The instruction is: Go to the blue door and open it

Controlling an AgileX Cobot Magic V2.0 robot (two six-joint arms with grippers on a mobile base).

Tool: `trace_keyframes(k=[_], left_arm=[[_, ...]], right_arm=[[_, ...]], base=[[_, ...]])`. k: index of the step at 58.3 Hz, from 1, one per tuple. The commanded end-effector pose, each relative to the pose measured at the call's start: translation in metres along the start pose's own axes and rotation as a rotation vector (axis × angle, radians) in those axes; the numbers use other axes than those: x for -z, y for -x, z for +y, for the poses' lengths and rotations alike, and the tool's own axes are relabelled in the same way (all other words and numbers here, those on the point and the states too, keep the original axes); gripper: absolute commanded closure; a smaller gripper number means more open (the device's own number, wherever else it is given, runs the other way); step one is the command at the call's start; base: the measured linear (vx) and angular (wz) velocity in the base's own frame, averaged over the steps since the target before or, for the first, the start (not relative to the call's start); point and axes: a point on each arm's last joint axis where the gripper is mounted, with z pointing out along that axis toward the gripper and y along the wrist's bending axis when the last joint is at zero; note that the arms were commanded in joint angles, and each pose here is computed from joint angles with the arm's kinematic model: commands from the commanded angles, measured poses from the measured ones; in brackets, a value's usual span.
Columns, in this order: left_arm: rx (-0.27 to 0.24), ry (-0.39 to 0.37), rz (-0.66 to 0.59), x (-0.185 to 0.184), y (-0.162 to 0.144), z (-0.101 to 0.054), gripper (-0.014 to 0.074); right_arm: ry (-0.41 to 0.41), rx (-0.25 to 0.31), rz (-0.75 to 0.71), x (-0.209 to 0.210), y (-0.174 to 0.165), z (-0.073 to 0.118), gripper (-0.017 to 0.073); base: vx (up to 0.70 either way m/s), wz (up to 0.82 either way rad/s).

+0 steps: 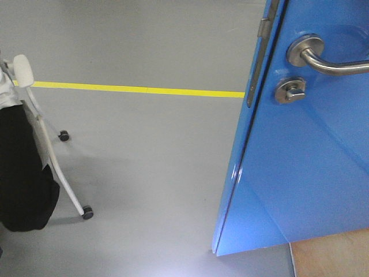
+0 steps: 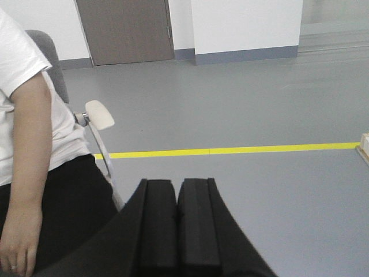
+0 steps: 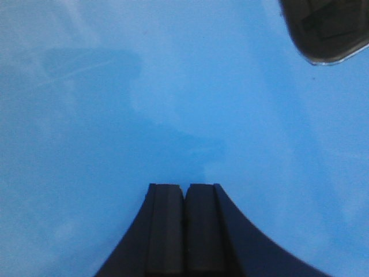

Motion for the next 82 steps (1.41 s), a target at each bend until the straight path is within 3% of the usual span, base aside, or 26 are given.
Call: trace_keyframes(k=[1, 82], left_arm=[[0.011, 0.004, -0.087, 0.0003, 0.0066, 0.0002, 0.0524], [0.011, 0.004, -0.087, 0.0003, 0.0066, 0.0002, 0.0524]], right_arm=[[0.026, 0.016, -0.115, 0.0049, 0.0201, 0.0072, 0.0557], [0.026, 0.016, -0.115, 0.0049, 0.0201, 0.0072, 0.0557]], base=[[0.24, -0.05], [0.14, -0.03]])
